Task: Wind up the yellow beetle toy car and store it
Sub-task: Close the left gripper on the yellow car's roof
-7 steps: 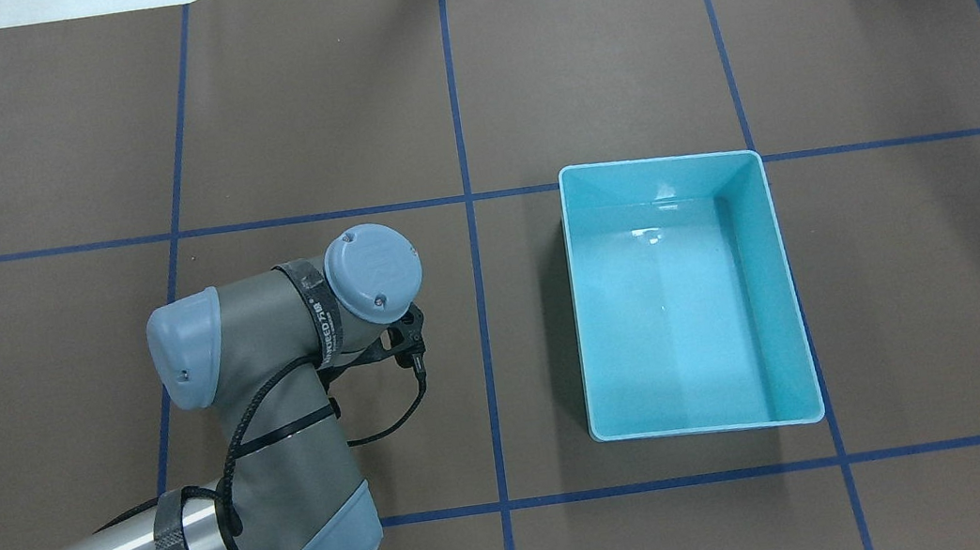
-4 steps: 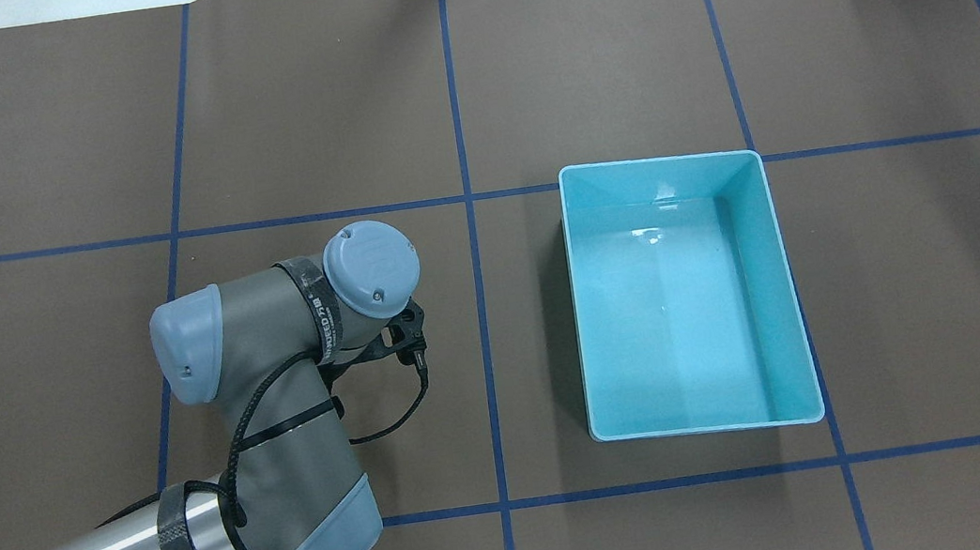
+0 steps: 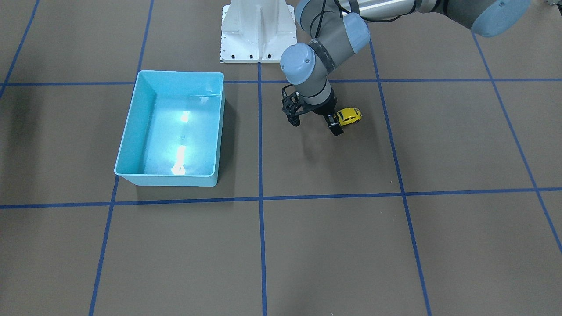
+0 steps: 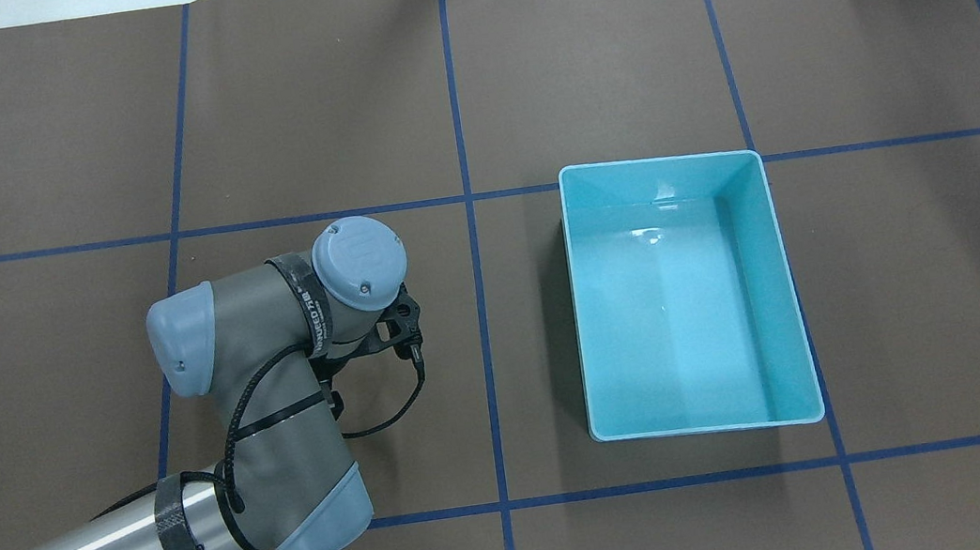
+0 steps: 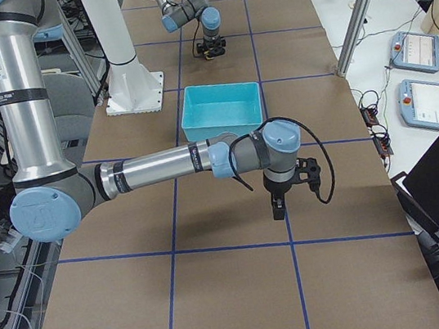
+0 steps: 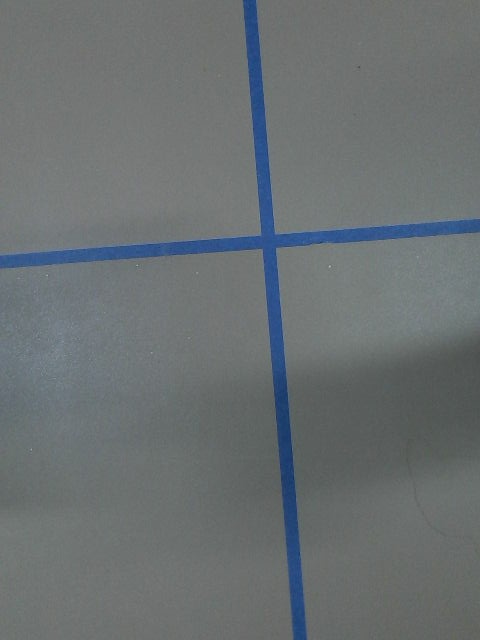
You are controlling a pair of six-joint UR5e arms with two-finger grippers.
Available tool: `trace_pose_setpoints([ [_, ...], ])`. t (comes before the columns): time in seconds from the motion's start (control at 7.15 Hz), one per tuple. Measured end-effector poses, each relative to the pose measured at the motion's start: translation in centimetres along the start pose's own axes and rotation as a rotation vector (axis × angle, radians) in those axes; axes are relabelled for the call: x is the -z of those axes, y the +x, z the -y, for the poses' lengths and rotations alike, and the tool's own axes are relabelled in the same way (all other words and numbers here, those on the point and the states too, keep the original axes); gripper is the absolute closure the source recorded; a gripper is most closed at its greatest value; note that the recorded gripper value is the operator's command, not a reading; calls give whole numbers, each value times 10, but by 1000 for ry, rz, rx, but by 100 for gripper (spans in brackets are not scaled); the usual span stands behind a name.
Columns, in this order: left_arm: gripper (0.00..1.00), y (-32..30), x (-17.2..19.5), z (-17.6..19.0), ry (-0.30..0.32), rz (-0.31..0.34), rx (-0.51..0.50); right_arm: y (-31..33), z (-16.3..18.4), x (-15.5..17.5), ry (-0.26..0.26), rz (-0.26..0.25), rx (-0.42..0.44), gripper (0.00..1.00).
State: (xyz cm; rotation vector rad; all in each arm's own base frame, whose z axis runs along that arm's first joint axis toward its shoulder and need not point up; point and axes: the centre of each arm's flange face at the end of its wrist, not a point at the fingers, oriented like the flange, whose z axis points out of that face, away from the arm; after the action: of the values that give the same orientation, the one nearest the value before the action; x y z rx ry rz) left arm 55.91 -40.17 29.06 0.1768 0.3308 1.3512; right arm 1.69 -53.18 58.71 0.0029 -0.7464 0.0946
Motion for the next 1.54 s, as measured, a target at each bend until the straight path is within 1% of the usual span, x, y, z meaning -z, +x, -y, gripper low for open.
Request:
trace_pose_setpoints([
  [0.28,11,-4,-6,-5,7,-10,6,0,0,0,0,0,0,0],
  [0.56,11,-5,-9,-6,22,-36,9,1,0,-1,0,0,0,0],
  [0.84,20,-4,-11,-5,35,-63,9,1,-1,-1,0,0,1,0],
  [0.98,39,-3,-12,-4,38,-80,9,1,-1,-1,1,0,1,0],
  [1.12,67,-1,-13,-4,38,-91,9,1,-1,-1,1,0,1,0],
  [1.26,100,-1,-14,-4,37,-97,8,1,-1,-1,1,0,1,0],
  [1.54,100,0,-12,-4,41,-97,8,1,-2,-1,1,0,1,0],
])
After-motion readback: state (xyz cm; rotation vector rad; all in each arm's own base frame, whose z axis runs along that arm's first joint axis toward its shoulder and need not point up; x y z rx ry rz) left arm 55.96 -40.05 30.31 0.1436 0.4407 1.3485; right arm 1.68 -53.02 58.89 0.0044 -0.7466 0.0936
